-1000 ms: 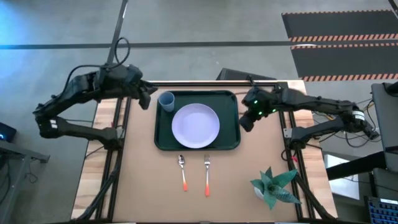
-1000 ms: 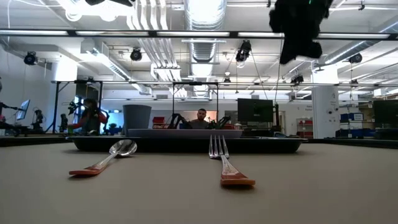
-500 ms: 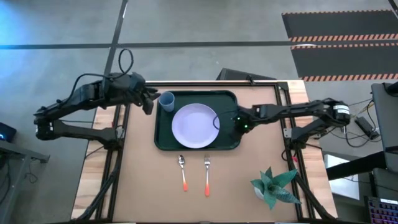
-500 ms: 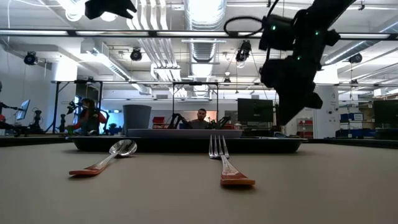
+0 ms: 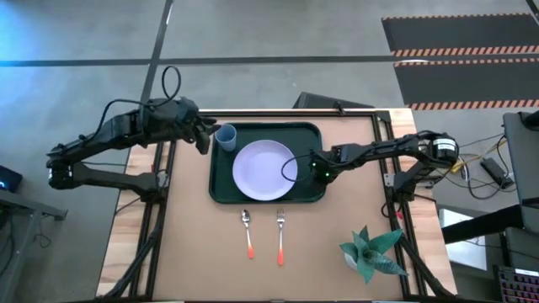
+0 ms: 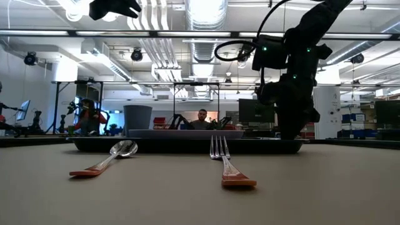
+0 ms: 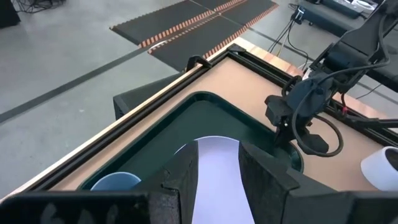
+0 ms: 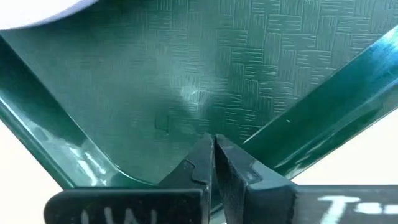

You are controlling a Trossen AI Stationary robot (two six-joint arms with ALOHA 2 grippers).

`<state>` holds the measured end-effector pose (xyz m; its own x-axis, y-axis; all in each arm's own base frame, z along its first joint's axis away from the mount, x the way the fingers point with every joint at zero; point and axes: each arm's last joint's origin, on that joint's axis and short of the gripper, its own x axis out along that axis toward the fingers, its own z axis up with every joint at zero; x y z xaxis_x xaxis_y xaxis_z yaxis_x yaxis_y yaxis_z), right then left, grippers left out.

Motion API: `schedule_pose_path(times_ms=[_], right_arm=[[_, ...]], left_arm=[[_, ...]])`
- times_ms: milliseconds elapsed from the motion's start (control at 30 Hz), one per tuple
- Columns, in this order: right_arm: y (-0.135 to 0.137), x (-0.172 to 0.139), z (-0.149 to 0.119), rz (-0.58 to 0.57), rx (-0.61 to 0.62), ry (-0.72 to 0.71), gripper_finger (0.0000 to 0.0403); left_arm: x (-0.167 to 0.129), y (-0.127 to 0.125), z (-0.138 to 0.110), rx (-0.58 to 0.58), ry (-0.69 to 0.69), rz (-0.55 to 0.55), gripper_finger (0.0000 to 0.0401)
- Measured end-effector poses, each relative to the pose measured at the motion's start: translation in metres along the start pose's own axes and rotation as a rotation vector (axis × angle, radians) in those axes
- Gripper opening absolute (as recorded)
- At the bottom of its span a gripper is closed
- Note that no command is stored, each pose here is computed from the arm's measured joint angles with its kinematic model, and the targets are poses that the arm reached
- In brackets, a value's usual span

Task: Pick and place plate/cup/fork/spoon on tray
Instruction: Adjust the black serving tray, then put the orange fork on the black serving tray to the right of the white plate

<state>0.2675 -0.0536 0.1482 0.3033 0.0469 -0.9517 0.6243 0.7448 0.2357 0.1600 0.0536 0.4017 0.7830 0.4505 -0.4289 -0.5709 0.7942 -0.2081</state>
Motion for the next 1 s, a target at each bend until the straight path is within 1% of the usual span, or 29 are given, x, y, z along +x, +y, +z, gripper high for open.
schedule_pose_path(times_ms=[233,433,500,600,700,800,900,1000], right_arm=[[-0.002,-0.003,-0.001,-0.024,-0.045,-0.006,0.0008],[-0.01,-0.009,-0.008,-0.128,-0.053,0.05,0.0008],[-0.012,-0.013,-0.01,-0.142,-0.049,0.064,0.0008],[-0.012,-0.018,-0.011,-0.143,-0.052,0.042,0.0008],[-0.01,-0.024,-0.009,-0.129,-0.051,0.002,0.0008],[-0.005,-0.038,-0.004,-0.101,-0.052,-0.051,0.0008],[0.004,-0.06,0.004,-0.022,-0.062,-0.122,0.0008],[0.019,-0.092,0.013,0.083,-0.097,-0.215,0.0008]], left_arm=[[0.001,0.0,0.0,0.0,0.005,-0.004,0.0098],[0.001,0.0,0.0,-0.001,0.005,-0.005,0.0098],[0.001,0.0,0.0,-0.001,0.006,-0.007,0.0098],[0.001,0.0,0.0,-0.001,0.006,-0.007,0.0098],[0.001,0.0,0.0,-0.001,0.006,-0.007,0.0098],[0.002,-0.001,0.0,-0.001,0.007,-0.006,0.0098],[0.003,-0.001,0.0,0.0,0.01,-0.005,0.0098],[0.005,-0.001,0.0,0.001,0.015,-0.003,0.0098]])
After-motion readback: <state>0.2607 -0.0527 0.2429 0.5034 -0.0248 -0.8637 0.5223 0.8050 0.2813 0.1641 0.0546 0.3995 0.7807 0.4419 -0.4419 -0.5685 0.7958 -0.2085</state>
